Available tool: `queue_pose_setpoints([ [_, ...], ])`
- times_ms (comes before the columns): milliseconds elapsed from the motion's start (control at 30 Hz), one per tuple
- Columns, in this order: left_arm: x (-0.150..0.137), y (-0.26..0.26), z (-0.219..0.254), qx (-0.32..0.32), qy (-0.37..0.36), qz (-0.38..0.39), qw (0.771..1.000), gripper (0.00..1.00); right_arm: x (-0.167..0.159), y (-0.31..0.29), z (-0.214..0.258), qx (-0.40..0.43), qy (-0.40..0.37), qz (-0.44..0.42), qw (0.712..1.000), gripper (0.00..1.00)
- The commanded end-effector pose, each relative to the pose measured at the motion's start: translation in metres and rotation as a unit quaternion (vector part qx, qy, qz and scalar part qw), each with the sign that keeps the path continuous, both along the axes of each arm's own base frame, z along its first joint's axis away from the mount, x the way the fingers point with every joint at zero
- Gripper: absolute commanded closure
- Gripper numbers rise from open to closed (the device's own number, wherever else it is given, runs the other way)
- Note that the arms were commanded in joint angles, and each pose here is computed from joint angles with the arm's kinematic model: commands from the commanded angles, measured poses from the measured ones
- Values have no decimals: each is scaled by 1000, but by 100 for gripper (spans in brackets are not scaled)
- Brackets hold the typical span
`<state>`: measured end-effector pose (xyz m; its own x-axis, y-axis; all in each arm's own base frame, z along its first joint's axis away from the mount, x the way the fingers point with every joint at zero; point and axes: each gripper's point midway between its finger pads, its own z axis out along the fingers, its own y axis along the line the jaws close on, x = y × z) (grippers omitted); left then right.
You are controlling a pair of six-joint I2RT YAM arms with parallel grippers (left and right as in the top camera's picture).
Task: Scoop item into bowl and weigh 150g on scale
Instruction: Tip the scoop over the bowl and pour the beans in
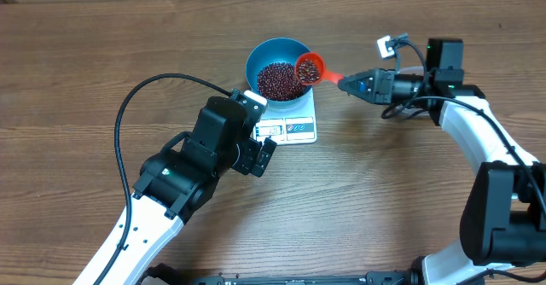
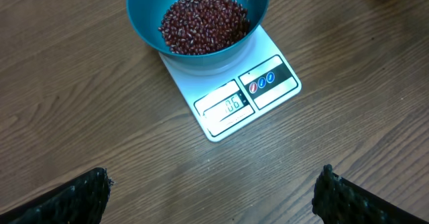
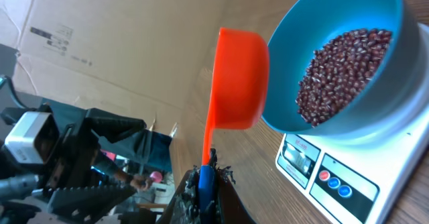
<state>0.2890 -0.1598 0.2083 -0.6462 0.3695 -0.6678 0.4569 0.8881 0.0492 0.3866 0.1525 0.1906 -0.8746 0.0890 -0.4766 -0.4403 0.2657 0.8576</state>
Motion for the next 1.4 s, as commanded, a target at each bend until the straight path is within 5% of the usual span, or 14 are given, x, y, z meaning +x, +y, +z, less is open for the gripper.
queue_pose_setpoints([
  [0, 0, -1, -3, 2, 3, 1, 1000, 0, 5, 14, 2, -12, -1, -1, 1000, 96],
  [600, 0, -1, -3, 2, 3, 1, 1000, 0, 39, 25, -26, -132, -56, -83, 986, 96],
  [967, 0, -1, -4, 2, 3, 1, 1000, 0, 43, 25, -21, -181, -236, -30, 954, 96],
  [1367, 0, -1, -4, 2, 3, 1, 1000, 0, 43, 25, -23, -208, -325, 4, 923, 96],
])
